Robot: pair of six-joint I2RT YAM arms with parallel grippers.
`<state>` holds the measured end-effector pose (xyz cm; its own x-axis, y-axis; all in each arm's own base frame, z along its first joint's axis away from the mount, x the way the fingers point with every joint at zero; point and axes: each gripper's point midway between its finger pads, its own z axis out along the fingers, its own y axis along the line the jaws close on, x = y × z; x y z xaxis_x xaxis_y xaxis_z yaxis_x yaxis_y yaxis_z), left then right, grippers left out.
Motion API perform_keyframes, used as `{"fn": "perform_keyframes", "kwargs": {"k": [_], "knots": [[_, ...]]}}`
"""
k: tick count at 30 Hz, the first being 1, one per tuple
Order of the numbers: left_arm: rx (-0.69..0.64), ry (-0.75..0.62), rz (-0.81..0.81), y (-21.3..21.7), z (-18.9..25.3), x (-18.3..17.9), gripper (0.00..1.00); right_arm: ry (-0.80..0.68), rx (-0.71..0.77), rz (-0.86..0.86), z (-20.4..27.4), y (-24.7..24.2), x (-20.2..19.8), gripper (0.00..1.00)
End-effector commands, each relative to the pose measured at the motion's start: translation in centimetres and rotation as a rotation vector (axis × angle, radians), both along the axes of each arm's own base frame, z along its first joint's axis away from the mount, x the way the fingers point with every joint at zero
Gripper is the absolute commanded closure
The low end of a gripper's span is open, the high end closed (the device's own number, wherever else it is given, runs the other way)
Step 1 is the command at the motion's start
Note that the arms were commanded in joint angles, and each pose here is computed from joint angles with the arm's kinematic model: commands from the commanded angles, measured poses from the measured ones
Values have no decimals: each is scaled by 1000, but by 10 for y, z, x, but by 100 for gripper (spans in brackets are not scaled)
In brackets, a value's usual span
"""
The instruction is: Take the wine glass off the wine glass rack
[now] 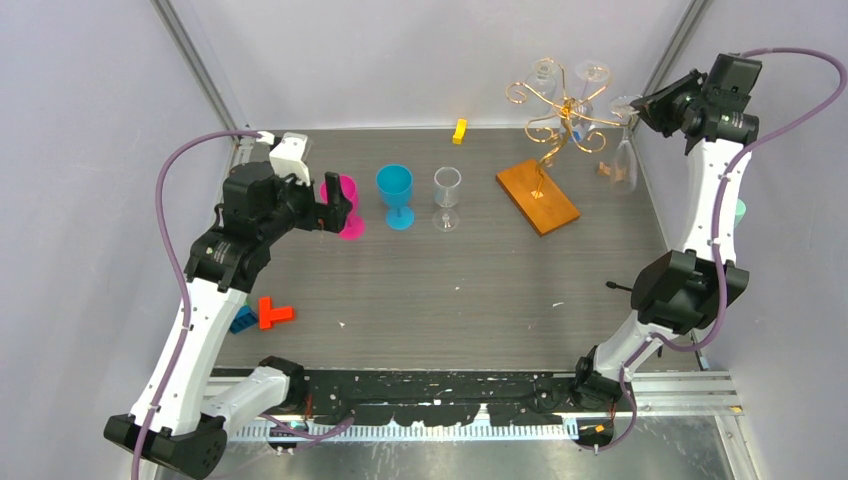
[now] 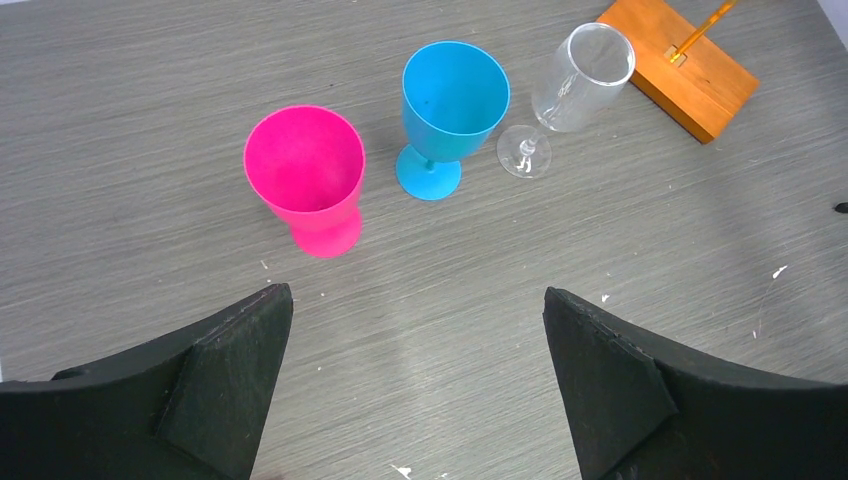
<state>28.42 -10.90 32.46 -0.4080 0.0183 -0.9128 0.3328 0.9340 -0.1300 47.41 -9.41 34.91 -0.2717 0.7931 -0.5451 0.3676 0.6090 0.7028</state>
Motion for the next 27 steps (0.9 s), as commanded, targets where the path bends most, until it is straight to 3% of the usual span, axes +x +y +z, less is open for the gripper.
{"fn": "perform_keyframes", "kwargs": {"k": [1,8,18,27], "knots": [[-17,-53,-12,-3,12,4,0,-73,-37,-19,26,-1,-7,86],[-19,-54,-12,-3,12,4,0,-117,-27,-28,35,2,-12,99],[-20,-58,-13,-3,13,3,0,-252,-9,-72,68,7,-28,100],[-21,-63,-12,-3,15,3,0,-265,0,-44,73,17,-39,100]]}}
